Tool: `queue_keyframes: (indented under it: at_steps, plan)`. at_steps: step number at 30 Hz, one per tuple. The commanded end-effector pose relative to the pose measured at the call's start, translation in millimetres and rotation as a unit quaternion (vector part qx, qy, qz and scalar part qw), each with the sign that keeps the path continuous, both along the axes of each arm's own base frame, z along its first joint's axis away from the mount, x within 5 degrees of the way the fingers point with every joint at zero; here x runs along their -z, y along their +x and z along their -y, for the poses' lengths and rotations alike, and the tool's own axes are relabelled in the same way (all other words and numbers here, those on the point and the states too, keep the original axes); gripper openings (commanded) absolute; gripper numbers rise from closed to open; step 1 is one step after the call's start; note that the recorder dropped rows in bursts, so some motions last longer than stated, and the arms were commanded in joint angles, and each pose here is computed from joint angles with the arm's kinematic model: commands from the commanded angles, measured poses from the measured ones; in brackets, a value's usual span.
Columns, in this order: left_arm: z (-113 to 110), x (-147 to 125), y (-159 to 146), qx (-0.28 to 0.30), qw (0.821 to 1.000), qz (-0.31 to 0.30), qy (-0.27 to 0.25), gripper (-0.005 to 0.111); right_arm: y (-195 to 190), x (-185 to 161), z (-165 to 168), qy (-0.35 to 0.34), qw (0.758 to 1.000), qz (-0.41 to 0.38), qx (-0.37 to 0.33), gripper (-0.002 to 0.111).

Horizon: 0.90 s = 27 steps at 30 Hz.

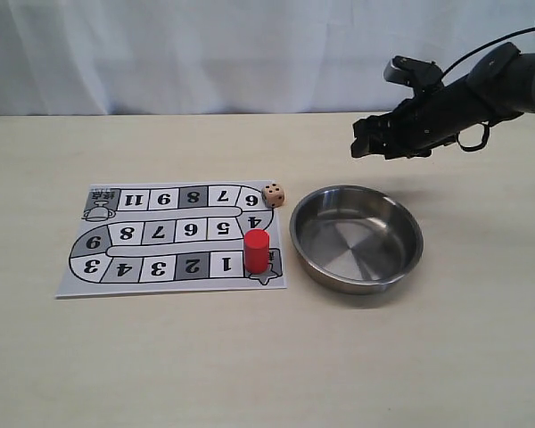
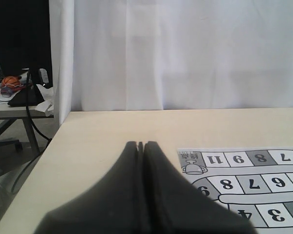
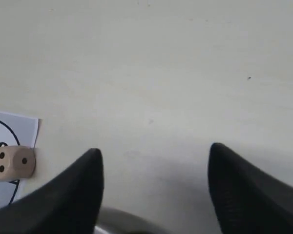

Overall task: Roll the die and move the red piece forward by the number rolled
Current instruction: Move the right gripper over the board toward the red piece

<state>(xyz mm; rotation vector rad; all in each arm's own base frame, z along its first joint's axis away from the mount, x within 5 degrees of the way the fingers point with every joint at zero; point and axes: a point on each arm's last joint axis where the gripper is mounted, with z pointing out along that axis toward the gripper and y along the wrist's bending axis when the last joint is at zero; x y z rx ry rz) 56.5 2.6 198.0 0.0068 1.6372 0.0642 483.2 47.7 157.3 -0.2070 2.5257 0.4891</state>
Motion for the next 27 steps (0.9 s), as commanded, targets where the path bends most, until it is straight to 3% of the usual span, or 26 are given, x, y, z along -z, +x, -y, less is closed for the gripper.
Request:
queue_keyframes:
  at_steps: [1,5,12,18,27]
  plan:
    - [0.1,-2.4,-0.2,0.0,1.0,0.007,-0.003,0.0,-1.9,-15.2,1.5,-0.002,1.0,0.012,-0.003,0.035]
    - [0.1,-2.4,-0.2,0.0,1.0,0.007,-0.003,0.0,-8.9,-36.4,0.3,-0.007,1.0,0.017,-0.024,0.004]
    - [0.1,-2.2,-0.3,0.0,1.0,0.005,-0.003,0.0,-22.5,-58.4,-23.0,-0.013,0.997,0.013,-0.074,0.004]
    - [0.1,-2.2,-0.3,0.0,1.0,0.005,-0.003,0.0,-32.3,-57.9,-66.9,-0.03,0.992,0.01,-0.119,0.004]
    - [0.1,-2.2,-0.3,0.0,1.0,0.005,-0.003,0.0,-46.1,-60.2,-129.8,-0.134,0.982,0.021,-0.13,0.004]
